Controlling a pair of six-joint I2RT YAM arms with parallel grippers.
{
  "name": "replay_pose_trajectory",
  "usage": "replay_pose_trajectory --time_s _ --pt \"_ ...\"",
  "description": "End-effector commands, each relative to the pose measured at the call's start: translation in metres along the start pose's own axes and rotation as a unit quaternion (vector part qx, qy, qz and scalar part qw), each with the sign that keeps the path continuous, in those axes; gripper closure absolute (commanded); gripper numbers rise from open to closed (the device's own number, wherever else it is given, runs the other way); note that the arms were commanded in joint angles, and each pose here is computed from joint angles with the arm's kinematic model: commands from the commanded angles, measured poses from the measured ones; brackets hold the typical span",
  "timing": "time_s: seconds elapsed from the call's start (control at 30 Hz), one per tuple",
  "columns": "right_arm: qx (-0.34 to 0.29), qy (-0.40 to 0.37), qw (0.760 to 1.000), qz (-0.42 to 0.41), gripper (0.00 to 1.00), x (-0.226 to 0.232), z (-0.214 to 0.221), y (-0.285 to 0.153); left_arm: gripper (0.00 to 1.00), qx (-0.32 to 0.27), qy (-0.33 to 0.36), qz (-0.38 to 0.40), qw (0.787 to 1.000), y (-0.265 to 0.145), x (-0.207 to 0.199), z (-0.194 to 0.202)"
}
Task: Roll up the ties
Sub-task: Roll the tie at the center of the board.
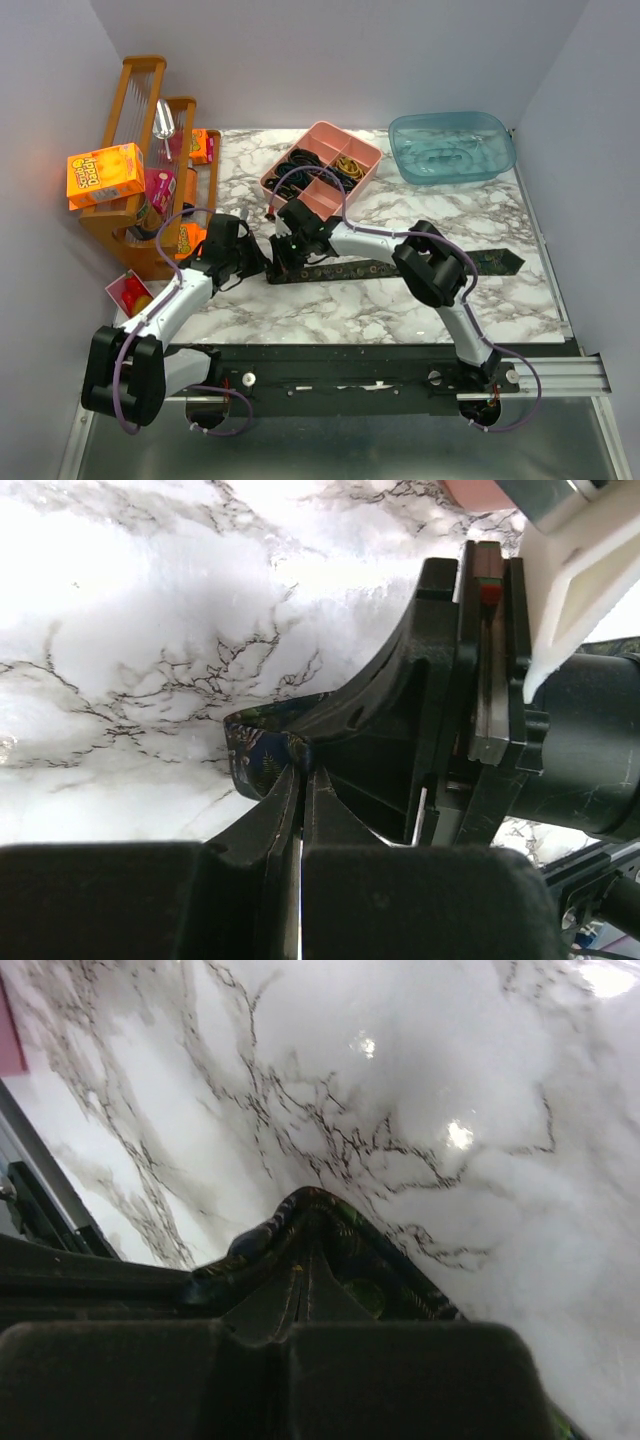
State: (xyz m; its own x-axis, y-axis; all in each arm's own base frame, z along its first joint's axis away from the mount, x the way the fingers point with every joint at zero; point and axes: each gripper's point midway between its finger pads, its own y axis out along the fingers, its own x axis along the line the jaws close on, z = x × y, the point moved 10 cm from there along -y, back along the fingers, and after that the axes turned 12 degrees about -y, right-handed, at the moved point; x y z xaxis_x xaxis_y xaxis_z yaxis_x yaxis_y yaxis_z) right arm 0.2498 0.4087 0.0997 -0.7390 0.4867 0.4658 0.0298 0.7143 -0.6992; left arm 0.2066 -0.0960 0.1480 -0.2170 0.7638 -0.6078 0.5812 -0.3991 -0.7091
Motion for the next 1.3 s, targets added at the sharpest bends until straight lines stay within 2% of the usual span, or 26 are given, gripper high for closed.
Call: replay_pose_trajectory --time_s 0.0,0.23,0.77,1.27 --pt "-0.007 -0.028 0.999 0.035 0.99 0.013 -0.012 -0.03 1.0 -0.027 0.019 0.006 0.999 -0.007 -0.006 -0.006" --pt "-0.021 -0.042 0.997 0.055 0.99 0.016 -0.024 -0.046 1.0 -0.025 0.024 -0.005 0.999 -0.007 -0.005 -0.007" --pt "-0.006 -0.036 0.99 0.136 0.99 -0.013 -0.006 -0.082 1.0 -0.005 0.034 -0.025 0.999 0.001 -0.006 -0.005" --pt "0.015 -0.021 0.991 0.133 0.99 -0.026 0.008 -0.077 0.93 0.008 0.033 -0.027 0.999 0.018 -0.007 0.003"
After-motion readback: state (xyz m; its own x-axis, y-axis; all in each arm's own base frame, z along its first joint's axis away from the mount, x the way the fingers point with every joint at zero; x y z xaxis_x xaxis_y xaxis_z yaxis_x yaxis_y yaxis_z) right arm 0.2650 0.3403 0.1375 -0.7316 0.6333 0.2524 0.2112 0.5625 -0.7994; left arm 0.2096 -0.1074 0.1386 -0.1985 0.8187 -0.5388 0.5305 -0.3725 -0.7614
